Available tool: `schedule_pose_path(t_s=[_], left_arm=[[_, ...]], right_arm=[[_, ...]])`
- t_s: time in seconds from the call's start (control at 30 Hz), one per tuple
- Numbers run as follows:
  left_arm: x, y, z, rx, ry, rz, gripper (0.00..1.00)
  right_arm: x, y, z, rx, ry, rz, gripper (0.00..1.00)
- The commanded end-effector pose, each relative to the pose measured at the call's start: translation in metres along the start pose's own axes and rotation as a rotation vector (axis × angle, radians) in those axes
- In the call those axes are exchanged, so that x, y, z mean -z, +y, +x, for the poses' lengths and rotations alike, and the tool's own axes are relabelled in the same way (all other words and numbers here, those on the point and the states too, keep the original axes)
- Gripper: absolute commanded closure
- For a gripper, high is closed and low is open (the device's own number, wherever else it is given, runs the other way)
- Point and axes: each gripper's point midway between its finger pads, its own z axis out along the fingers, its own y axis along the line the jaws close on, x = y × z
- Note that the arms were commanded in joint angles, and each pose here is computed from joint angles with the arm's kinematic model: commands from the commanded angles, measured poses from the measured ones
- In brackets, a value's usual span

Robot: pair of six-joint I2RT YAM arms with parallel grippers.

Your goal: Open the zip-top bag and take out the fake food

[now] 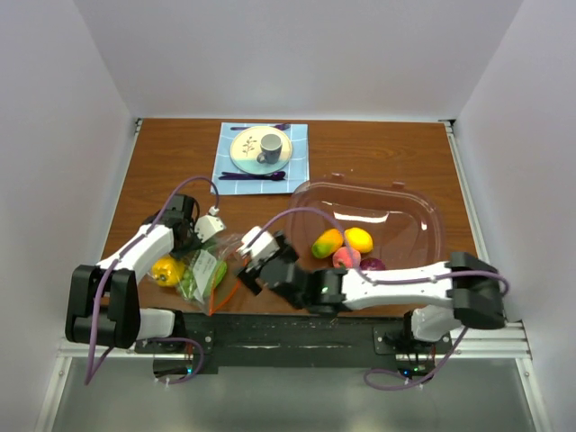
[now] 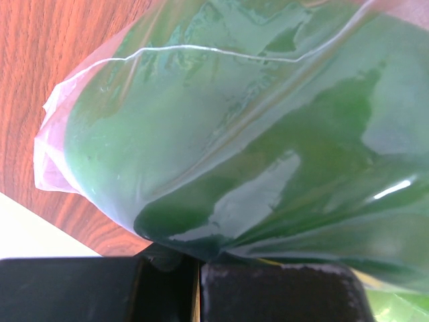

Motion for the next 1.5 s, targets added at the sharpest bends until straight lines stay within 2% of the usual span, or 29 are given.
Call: schedule_pose_path(t_s=[0.0,0.17,0.37,0.47,0.6,0.87,0.93,1.23,1.27,1.33,1.47], left_arm=[[-0.009,-0.032,0.004,0.016,0.009,0.139,1.0],[-0.006,-0.031,0.006,0.008,0.007,0.127,1.0],[-0.007,-0.033,0.008,-0.002,0.009,0.125,1.0],[-0.008,-0.035,0.01,-0.004,0.012,0.126,1.0],[-0.009,-0.034,0.01,-0.007,0.015,0.121,1.0],[-0.009,-0.034,0.011,-0.009,0.017,0.126,1.0],[-0.008,-0.032,0.01,-0.012,0.019,0.121,1.0],[-0.006,-0.031,0.009,-0.022,0.025,0.128,1.0],[-0.007,-0.031,0.01,-0.021,0.028,0.13,1.0],[-0.006,-0.03,0.009,-0.015,0.031,0.134,1.0],[-0.004,-0.029,0.008,-0.017,0.025,0.128,1.0]], right_arm=[[-0.021,0.08,0.008,0.106,-0.032,-0.225,0.13],[-0.046,0.11,0.011,0.107,-0.029,-0.262,0.15],[-0.068,0.124,0.011,0.101,-0.027,-0.267,0.15],[-0.074,0.128,0.012,0.085,-0.024,-0.288,0.12],[-0.08,0.138,0.013,0.111,-0.024,-0.352,0.01],[-0.117,0.139,0.03,0.096,0.043,-0.472,0.01],[-0.121,0.146,0.031,0.106,0.019,-0.509,0.01],[-0.126,0.172,0.04,0.274,-0.026,-0.593,0.01],[-0.128,0.176,0.031,0.29,-0.042,-0.584,0.01],[-0.129,0.18,0.047,0.343,0.018,-0.588,0.01],[-0.116,0.17,0.06,0.353,0.07,-0.6,0.03]])
